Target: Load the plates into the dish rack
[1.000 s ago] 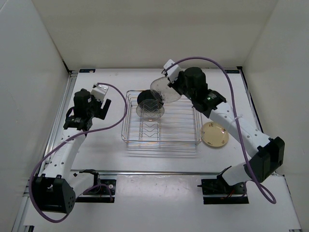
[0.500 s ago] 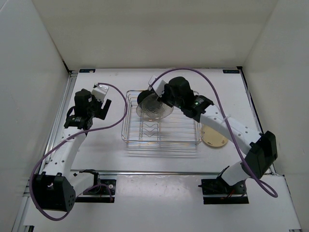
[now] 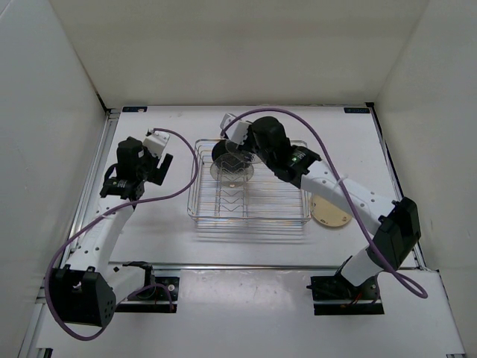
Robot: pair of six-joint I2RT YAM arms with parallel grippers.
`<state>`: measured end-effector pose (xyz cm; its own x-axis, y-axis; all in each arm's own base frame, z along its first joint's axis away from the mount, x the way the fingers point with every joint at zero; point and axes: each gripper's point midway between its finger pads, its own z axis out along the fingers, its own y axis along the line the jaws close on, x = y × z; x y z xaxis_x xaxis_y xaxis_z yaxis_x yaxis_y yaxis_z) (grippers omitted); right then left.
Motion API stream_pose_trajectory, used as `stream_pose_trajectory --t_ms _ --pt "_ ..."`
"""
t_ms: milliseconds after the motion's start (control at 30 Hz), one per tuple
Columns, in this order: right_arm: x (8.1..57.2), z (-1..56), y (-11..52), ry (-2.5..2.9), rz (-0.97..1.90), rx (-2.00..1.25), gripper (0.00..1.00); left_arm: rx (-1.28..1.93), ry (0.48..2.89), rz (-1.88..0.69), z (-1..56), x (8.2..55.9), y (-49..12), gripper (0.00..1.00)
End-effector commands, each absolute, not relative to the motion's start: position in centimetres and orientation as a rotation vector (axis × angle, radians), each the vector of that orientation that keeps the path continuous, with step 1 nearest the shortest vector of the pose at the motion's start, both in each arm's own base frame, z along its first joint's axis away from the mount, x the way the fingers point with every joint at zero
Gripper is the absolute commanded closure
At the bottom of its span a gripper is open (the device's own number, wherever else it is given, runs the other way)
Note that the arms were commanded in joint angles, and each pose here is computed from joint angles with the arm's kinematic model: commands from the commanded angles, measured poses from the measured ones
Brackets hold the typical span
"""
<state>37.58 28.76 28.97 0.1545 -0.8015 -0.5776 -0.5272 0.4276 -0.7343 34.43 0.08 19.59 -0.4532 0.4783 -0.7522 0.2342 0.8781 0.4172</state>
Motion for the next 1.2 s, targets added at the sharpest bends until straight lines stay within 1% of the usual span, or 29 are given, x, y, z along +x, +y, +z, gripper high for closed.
stream_pose_trajectory --t_ms 0,167,200,300,400,500,533,567,633,833,867,900,1167 --pt "37.7 34.4 29.0 1.38 -0.357 -1.165 1.0 0.505 2.035 0.342 21.1 34.6 0.4 0.0" --pt "34.4 34.1 30.5 1.315 -0.389 -1.271 1.0 0.52 2.021 0.343 21.4 34.5 0.1 0.0" --pt "33.2 33.3 31.7 1.278 -0.397 -1.319 1.0 0.515 2.023 0.352 21.4 34.5 0.2 0.0" --pt "30.8 34.2 33.4 1.227 -0.379 -1.328 1.0 0.52 2.021 0.343 21.4 34.5 0.1 0.0" --pt "28.9 32.5 34.6 1.204 -0.38 -1.388 1.0 0.537 2.025 0.319 20.9 34.4 -0.3 0.0" --pt "29.0 31.3 34.7 1.188 -0.393 -1.398 1.0 0.54 2.015 0.308 21.2 34.3 -0.5 0.0" --pt "29.1 29.3 34.4 1.169 -0.443 -1.451 1.0 0.54 2.015 0.308 21.2 34.3 -0.5 0.0" --pt "29.6 29.9 34.1 1.143 -0.453 -1.406 1.0 0.54 2.015 0.308 21.2 34.3 -0.5 0.0" --pt "29.7 28.2 33.8 1.093 -0.486 -1.456 1.0 0.537 2.004 0.309 21.6 34.2 -0.5 0.0" --pt "31.8 28.4 34.0 1.058 -0.516 -1.433 1.0 0.545 1.993 0.291 21.6 33.9 -0.8 0.0" --pt "32.2 29.7 33.9 1.06 -0.519 -1.406 1.0 0.548 2.002 0.29 21.2 33.8 -0.7 0.0" --pt "32.4 29.6 34.2 1.061 -0.52 -1.409 1.0 0.548 2.002 0.29 21.2 33.8 -0.7 0.0" --pt "32.4 31.7 35.2 1.061 -0.494 -1.386 1.0 0.553 2.0 0.281 21.1 33.6 -0.9 0.0"
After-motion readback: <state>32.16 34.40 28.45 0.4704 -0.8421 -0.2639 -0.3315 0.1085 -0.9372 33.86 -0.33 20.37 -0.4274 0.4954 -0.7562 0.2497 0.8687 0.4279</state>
